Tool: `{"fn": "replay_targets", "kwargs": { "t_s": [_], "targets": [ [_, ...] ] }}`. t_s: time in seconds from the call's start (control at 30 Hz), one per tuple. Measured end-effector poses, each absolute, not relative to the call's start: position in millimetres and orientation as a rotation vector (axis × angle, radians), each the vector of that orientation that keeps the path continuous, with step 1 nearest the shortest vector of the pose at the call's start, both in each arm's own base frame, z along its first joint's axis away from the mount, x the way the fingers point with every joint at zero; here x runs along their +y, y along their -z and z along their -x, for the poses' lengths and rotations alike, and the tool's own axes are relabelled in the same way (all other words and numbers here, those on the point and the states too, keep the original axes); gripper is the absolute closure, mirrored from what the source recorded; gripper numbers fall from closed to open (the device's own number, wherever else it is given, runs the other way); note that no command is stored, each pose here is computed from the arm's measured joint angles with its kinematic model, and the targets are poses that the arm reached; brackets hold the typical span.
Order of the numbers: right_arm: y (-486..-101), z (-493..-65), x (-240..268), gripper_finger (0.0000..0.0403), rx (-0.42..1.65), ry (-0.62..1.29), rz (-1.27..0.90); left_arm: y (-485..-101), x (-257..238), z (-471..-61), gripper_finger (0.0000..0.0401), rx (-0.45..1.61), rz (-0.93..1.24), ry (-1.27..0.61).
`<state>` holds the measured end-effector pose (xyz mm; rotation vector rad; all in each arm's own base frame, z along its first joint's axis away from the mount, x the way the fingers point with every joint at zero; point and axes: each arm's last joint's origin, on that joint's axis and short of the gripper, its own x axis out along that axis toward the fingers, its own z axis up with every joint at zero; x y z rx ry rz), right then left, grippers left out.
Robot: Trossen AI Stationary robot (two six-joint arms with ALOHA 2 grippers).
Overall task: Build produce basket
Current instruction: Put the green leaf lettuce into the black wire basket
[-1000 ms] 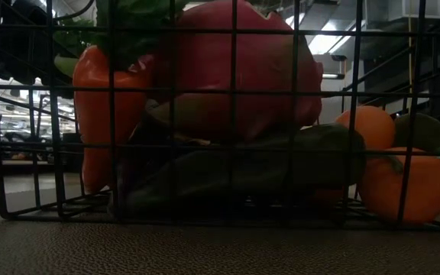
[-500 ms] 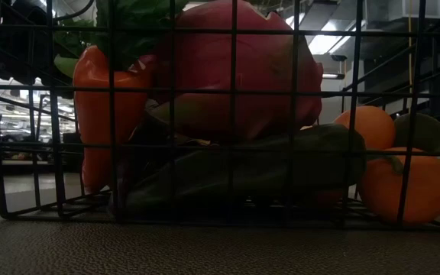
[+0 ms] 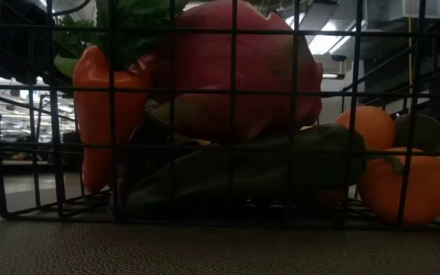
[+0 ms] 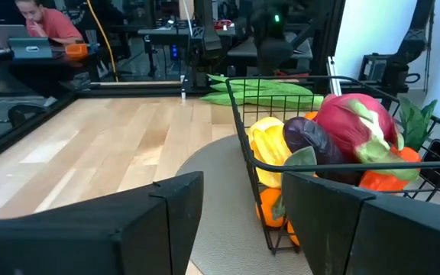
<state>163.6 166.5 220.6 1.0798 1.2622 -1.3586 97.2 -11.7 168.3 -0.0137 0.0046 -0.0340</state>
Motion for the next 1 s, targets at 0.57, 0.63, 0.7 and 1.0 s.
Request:
{"fn": "replay_targets", "kwargs": {
  "t_s": [0.57,0.63,0.7,1.0],
  "targets": [
    [-205,-159,163,0.0208,1.302,1.408,-1.079,-168,-12,-97,0.0231,0.005,0.014,0.034],
    [-205,-157,164,0.0208,1.302,1.405,-1.064,-168,-12,-97,0.0231,0.004,0.014,0.034],
    [-201,-156,165,0.0208,1.301,1.417,-1.042,-168,-12,-97,0.0231,0.005,0.014,0.034],
    [-172,-160,172,0.0208,1.320,1.582,-0.859,-168,-12,-97,0.0231,0.004,0.014,0.034]
  ]
}}
